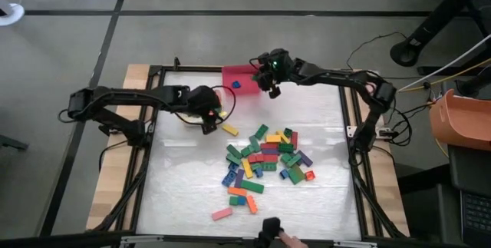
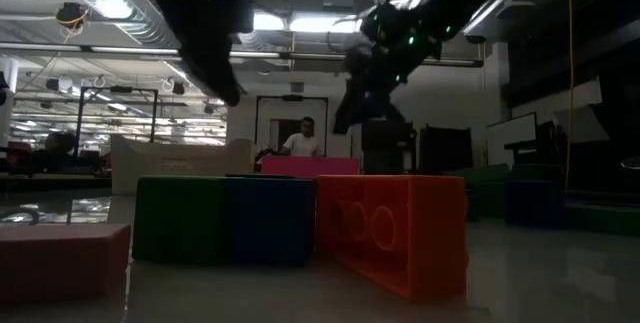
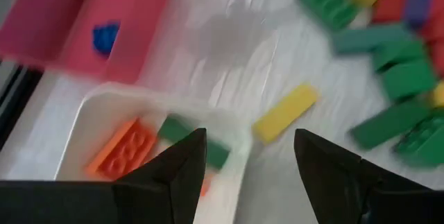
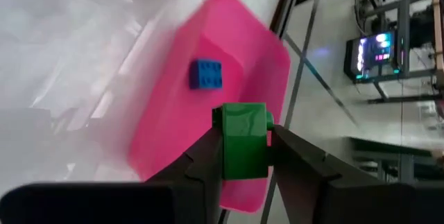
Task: Sort blocks by size
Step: Put the small green game piece into the red bin, then put the small blue game piece into the red bin, then put the small green game piece into the red bin
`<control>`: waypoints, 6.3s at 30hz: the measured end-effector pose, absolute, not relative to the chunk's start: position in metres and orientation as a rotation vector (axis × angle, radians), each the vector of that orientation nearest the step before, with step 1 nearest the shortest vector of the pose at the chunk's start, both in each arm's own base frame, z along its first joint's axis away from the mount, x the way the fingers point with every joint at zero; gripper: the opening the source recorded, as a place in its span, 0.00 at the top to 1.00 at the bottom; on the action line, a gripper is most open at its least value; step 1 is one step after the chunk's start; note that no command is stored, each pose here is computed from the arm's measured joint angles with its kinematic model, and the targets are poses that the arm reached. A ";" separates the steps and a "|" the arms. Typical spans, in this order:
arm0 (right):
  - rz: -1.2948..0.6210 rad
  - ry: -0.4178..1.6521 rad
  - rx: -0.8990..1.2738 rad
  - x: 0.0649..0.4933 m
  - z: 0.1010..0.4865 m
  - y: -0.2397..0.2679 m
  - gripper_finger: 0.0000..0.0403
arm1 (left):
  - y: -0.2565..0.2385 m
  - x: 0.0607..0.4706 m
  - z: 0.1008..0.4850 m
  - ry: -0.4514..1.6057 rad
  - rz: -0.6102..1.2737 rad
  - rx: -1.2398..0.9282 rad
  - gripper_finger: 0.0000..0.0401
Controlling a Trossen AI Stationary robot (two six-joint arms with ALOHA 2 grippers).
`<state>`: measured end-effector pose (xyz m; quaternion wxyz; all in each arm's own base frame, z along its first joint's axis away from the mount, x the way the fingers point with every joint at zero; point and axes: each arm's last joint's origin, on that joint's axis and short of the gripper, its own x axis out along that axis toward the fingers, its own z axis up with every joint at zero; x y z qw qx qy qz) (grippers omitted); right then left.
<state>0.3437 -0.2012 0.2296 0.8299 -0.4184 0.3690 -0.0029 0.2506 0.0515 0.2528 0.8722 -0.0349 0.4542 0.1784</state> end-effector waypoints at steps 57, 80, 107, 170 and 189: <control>-0.070 0.854 -0.971 0.380 0.205 -0.172 0.42 | -0.143 0.304 0.154 0.947 -0.125 -0.027 0.49; 0.111 0.987 -1.044 0.406 0.306 -0.111 0.42 | -0.160 0.288 0.146 1.036 -0.124 -0.004 0.49; 0.161 1.189 -1.023 0.364 0.332 -0.106 0.42 | -0.160 0.294 0.131 1.036 -0.144 0.102 0.70; 0.205 1.287 -0.186 0.270 0.188 -0.057 0.42 | 0.196 0.297 0.192 0.658 0.556 0.131 0.45; 0.115 1.340 -0.013 0.275 0.174 -0.058 0.42 | 0.193 0.293 0.185 0.742 0.536 0.110 0.46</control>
